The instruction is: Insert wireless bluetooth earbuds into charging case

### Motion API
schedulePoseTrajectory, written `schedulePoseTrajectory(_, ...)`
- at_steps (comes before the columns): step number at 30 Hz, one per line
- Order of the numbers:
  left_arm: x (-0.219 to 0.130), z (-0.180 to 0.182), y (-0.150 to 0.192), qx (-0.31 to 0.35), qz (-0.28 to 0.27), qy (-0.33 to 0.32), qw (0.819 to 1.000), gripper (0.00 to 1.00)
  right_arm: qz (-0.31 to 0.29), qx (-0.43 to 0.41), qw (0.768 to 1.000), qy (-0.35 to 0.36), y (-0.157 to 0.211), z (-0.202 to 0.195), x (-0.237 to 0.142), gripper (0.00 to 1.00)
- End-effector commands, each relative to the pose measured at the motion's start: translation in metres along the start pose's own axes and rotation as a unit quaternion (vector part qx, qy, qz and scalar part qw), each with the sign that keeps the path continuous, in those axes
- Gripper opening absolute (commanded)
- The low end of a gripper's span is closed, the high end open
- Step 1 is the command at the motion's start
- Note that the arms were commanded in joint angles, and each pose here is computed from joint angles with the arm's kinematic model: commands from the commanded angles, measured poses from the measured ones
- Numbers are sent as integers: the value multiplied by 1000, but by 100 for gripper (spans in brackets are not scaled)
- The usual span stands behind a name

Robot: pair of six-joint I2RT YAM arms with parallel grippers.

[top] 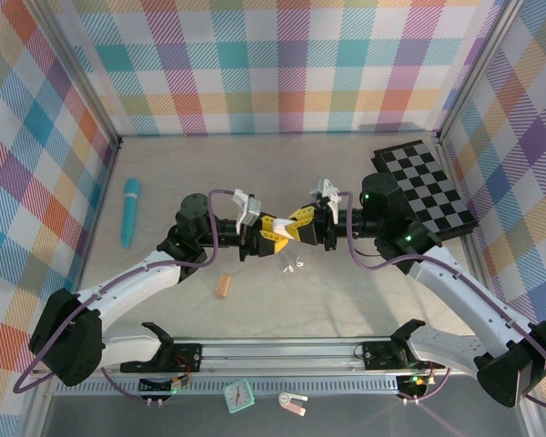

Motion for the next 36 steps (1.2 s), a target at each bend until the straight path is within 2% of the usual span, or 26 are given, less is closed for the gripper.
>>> schedulePoseTrajectory(1, 1, -5, -11, 26, -16, 16, 999, 33, 0, -1, 1000, -10, 1, 0, 1, 7)
schedulePoseTrajectory(3, 0, -6, -12, 28, -17, 15, 999, 39, 1, 0, 1000, -10, 1, -1, 2, 7)
schedulePoseTrajectory(8, 0, -5, -12, 27, -18, 18, 999, 37, 1, -2, 1000, -10, 1, -1, 2, 7)
schedulePoseTrajectory(16, 1, -4, -10, 26, -17, 19, 999, 16, 9, 2, 1000, -7, 3, -2, 2, 8)
schedulePoseTrajectory(18, 1, -4, -8, 31, -17, 17, 999, 12, 13, 3, 1000, -2, 3, -3, 2, 13)
schedulePoseTrajectory(20, 1, -5, -8, 34, -16, 15, 999, 10, 13, 7, 1000, 9, 2, -5, 2, 33)
schedulePoseTrajectory(22, 1, -5, -8, 36, -17, 17, 999, 9, 13, 11, 1000, 23, 2, -8, 2, 48)
schedulePoseTrajectory(27, 0, -6, -6, 37, -13, 21, 999, 8, 1, 24, 997, 76, -4, -19, 2, 51)
schedulePoseTrajectory(36, -1, -5, 5, 46, -6, 9, 999, 8, -44, 36, 993, 107, -18, -24, -2, 65)
Point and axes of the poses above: each hand's point on the last joint's axis, 136 mm out from that joint toward the fingers, its own x axis out along the fingers, its own z axis along the line the jaws close on, y = z × x, the point moved 8 cm from there along -x, back along the fingers, and after that the axes turned 6 degrees about x, right-handed, at the moved point
